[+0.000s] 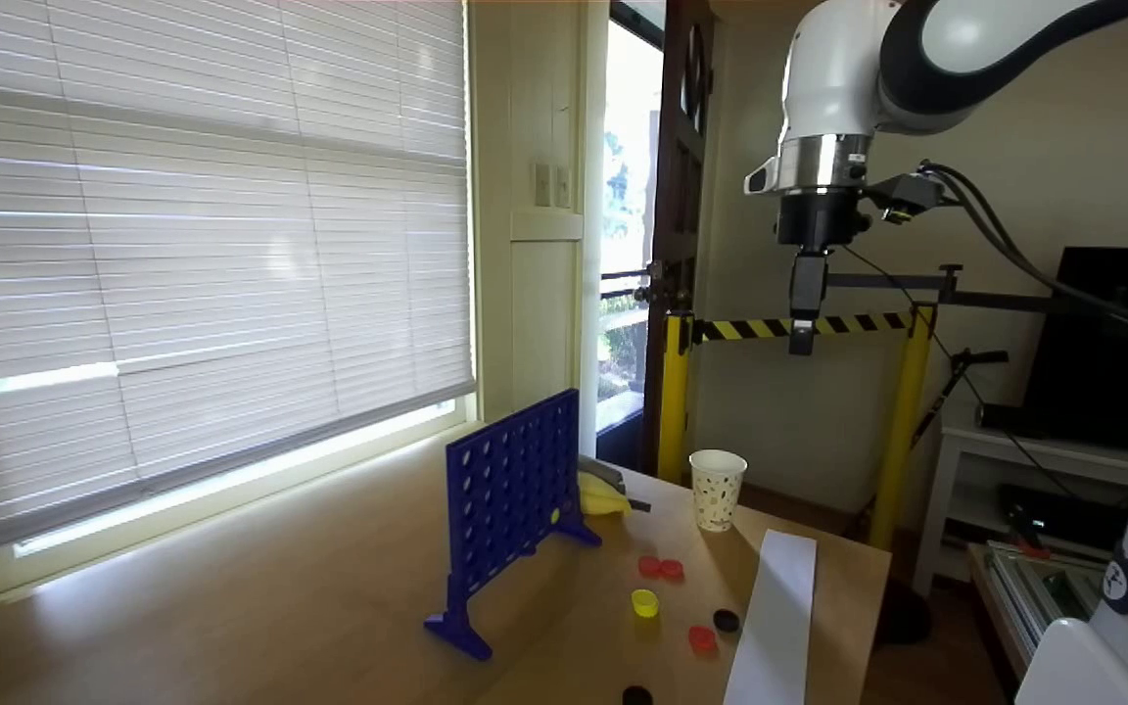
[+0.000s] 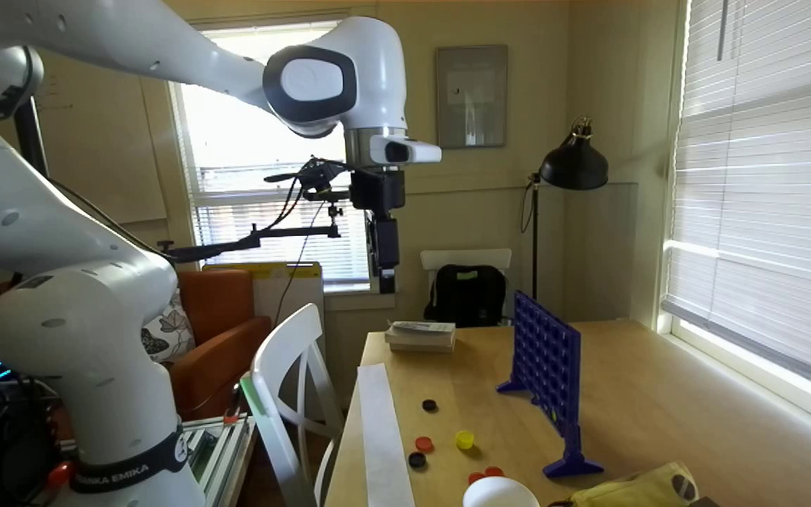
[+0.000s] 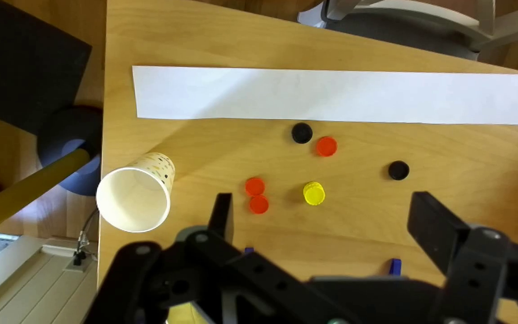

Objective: Pick up the orange object and put it in the blue object

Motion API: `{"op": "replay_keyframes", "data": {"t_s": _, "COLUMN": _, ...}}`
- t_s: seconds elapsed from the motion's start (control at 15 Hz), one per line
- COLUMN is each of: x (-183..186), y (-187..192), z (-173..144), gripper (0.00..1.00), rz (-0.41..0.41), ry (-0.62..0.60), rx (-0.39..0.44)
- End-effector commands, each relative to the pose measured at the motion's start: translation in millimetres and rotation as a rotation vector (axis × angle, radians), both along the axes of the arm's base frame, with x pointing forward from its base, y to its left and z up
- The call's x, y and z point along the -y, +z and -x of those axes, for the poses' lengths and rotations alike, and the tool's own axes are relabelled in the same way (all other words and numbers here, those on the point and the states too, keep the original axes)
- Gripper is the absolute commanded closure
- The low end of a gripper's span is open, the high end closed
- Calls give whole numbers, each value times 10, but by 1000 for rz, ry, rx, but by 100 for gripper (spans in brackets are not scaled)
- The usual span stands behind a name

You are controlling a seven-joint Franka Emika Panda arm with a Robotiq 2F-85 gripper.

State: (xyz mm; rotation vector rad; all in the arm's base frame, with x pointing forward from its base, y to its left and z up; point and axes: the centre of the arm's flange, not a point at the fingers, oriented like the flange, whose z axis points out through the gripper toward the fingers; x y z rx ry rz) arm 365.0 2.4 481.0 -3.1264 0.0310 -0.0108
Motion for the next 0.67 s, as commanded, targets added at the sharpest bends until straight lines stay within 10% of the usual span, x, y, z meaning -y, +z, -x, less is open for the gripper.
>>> {"op": "replay_keyframes", "data": {"t_s": 0.0, "x": -40, "y": -221, "z": -152, "gripper": 0, "rz": -5, "ry": -13, "rx": 16}}
{"op": "replay_keyframes", "data": {"t_s": 0.6, "x": 22, "y": -1327, "z": -875, "gripper": 0, "rz": -15, "ry": -197, "rx": 58}}
